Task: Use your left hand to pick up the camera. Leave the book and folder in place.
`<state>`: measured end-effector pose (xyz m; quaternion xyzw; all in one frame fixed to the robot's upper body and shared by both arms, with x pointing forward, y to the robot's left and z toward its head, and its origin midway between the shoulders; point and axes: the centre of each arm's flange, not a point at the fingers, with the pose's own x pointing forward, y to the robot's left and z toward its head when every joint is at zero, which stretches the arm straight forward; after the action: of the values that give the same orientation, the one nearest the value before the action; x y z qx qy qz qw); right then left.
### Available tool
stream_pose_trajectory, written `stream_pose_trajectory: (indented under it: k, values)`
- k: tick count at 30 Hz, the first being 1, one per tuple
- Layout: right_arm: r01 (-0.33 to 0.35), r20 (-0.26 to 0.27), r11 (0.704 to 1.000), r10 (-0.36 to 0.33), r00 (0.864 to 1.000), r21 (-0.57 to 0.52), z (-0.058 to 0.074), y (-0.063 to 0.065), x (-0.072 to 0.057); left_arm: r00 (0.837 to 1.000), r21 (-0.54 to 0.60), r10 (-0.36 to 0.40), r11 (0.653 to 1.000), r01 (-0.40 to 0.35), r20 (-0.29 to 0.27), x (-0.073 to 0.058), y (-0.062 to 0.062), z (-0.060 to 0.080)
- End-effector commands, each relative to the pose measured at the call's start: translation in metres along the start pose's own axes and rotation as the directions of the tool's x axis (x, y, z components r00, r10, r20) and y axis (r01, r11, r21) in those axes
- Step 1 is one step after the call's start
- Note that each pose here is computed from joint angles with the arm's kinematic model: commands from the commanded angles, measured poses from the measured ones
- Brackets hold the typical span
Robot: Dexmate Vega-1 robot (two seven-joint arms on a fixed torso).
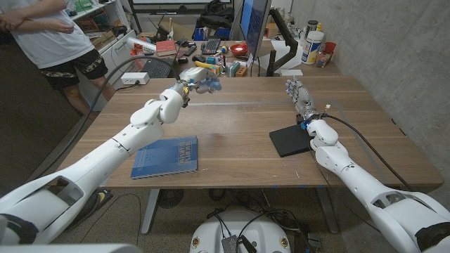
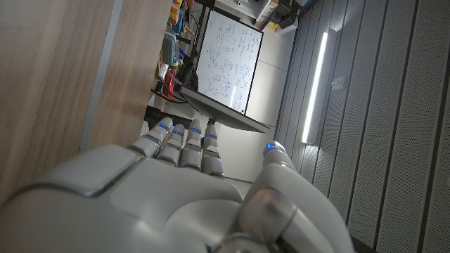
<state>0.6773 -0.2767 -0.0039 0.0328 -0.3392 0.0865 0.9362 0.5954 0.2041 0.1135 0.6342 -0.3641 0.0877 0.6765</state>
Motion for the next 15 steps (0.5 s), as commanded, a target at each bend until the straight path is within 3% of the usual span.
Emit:
stream_pose_trajectory:
  k: [1,15]
  values:
    - [-0.003,0.0,1.0,0.003,1.0,-0.005,0.0009,0.0031,0.0,1.0,-0.005,0.03,1.0,-0.03,0.003,-0.0006,0.0103,0.0002]
    - [-0.002,0.001,1.0,0.002,1.0,-0.001,0.0007,0.0006,0.0016,0.999,-0.007,0.033,0.999,-0.033,0.003,0.0026,0.0107,0.0039]
